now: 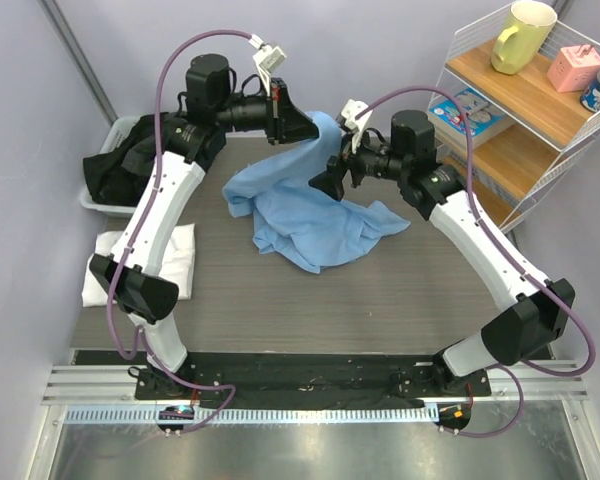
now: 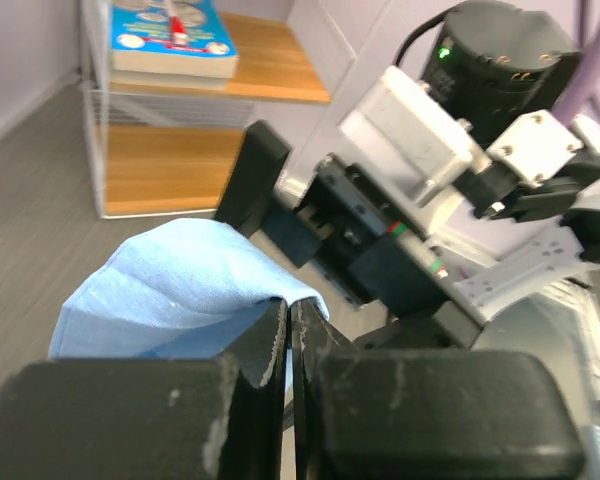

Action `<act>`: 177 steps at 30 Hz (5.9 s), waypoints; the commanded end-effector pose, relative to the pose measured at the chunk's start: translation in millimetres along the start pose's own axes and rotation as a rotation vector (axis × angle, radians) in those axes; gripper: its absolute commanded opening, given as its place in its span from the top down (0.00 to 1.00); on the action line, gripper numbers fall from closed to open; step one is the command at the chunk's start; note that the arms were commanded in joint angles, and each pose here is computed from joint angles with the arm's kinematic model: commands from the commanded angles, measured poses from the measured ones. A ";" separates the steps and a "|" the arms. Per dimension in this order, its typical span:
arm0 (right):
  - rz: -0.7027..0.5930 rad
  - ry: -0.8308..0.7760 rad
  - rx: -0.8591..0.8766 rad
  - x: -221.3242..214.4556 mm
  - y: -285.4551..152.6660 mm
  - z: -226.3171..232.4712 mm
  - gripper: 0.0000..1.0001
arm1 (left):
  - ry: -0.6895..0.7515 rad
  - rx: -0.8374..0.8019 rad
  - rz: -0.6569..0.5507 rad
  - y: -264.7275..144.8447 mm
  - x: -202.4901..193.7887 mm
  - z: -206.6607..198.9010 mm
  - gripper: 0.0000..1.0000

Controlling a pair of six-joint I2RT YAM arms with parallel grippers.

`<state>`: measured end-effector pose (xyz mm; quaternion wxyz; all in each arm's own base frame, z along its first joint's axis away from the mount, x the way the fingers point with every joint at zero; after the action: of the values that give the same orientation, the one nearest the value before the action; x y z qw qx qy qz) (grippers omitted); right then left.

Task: Fold and stack the long sleeve shirts
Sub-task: Flatten the shirt out

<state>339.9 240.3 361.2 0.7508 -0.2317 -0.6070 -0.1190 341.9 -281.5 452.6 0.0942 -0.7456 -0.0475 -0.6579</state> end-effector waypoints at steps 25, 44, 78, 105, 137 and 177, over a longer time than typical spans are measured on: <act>-0.250 0.197 -0.238 41.8 -67.0 -39.0 0.99 | -0.034 0.581 0.292 -121.7 -254.6 83.0 0.06; -0.322 0.128 -0.245 96.3 -78.3 -33.4 0.99 | 0.023 0.853 0.118 -92.0 -142.8 168.2 0.95; 0.104 0.225 0.223 -49.0 -118.3 165.1 0.00 | -0.017 -0.034 0.364 105.2 -144.8 -13.4 0.39; 0.773 0.129 0.000 -243.2 -51.7 1.2 0.46 | -0.249 0.247 1.098 -160.2 -367.8 17.5 0.18; 0.792 0.436 -0.189 -261.0 -65.6 -78.1 0.55 | 0.079 -0.058 0.784 -37.0 -289.7 -10.0 0.15; 0.827 0.373 -0.543 -279.6 -77.9 -173.9 0.69 | 0.003 0.002 0.789 -88.7 -265.8 -28.1 0.36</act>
<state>388.8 70.0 96.6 0.7686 -0.5779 -0.2738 -0.0152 193.1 -240.5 211.8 0.2091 -0.6599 0.3542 -0.6287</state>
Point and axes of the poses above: each gripper's point midway between its finger pads, its own y axis out along the fingers, its own z axis along the line the jaws close on, x = y × z, the point moved 4 cm from there along -y, back along the fingers, and after that the axes turned 14 degrees about y, right-handed, at the moved point
